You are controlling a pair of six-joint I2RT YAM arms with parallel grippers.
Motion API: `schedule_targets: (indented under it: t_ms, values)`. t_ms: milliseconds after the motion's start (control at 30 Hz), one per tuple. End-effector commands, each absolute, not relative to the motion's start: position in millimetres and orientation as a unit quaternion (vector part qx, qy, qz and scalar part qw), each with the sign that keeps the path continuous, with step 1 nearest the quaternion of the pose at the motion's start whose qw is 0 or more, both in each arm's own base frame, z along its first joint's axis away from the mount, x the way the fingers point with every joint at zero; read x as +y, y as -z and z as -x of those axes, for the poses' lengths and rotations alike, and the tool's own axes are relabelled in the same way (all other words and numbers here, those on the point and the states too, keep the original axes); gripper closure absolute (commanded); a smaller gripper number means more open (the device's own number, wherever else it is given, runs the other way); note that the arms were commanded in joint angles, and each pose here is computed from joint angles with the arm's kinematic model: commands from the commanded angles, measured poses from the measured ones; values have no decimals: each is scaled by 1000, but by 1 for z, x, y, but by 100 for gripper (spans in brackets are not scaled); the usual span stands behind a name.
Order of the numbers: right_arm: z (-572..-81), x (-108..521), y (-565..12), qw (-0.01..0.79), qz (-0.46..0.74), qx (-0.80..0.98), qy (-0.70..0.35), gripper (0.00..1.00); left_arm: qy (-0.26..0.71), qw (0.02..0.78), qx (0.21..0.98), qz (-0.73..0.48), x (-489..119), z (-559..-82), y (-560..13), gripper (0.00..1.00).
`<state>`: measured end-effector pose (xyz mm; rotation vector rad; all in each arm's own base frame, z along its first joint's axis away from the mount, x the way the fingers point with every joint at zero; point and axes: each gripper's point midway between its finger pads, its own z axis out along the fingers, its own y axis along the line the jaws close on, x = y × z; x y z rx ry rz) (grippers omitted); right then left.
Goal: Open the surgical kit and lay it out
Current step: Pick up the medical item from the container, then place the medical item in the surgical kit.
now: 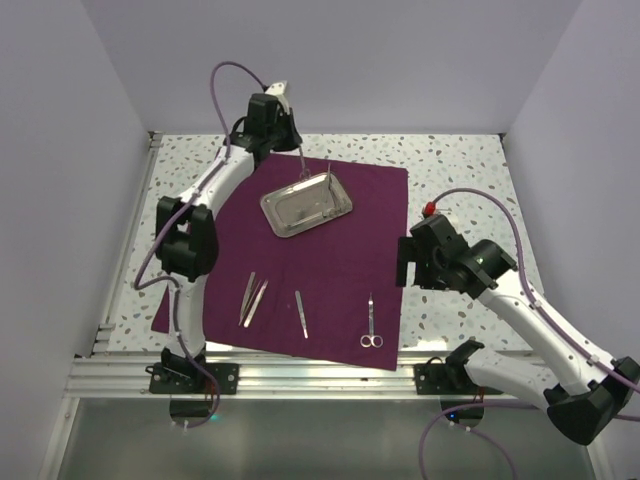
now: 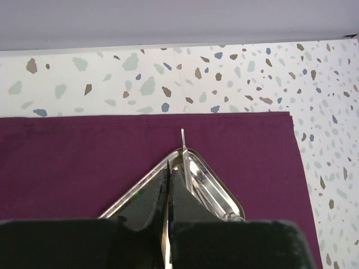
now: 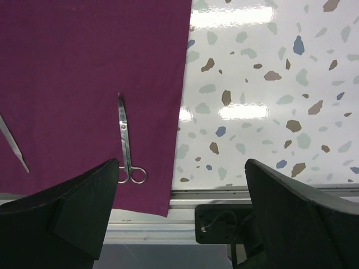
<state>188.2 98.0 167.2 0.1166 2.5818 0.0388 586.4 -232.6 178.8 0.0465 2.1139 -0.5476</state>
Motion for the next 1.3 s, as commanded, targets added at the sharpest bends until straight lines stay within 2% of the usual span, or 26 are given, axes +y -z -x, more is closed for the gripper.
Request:
schedule_targets:
  t_ms: [0,133,333,633,833,1200,1267]
  values:
    - [-185,103,-173,290,-52,954,-50,1,219,455,863,-30,-248,-537,-204,100]
    - [-176,100,-179,303,-48,949,-69,2,257,409,874,-52,-317,-470,-187,100]
    - [-155,83,-197,321,-40,943,-74,2,307,333,892,-17,-386,-383,-148,100]
    - [-120,54,-203,332,-33,940,-71,2,289,277,915,-56,-439,-278,-109,100]
    - [-115,55,-207,337,-23,938,-84,2,283,260,920,-75,-444,-237,-98,100]
    - [-119,61,-201,330,-12,940,-87,2,239,218,943,-72,-421,-208,-75,100]
    - [-120,61,-201,329,-13,941,-85,2,224,211,949,-75,-414,-206,-72,86]
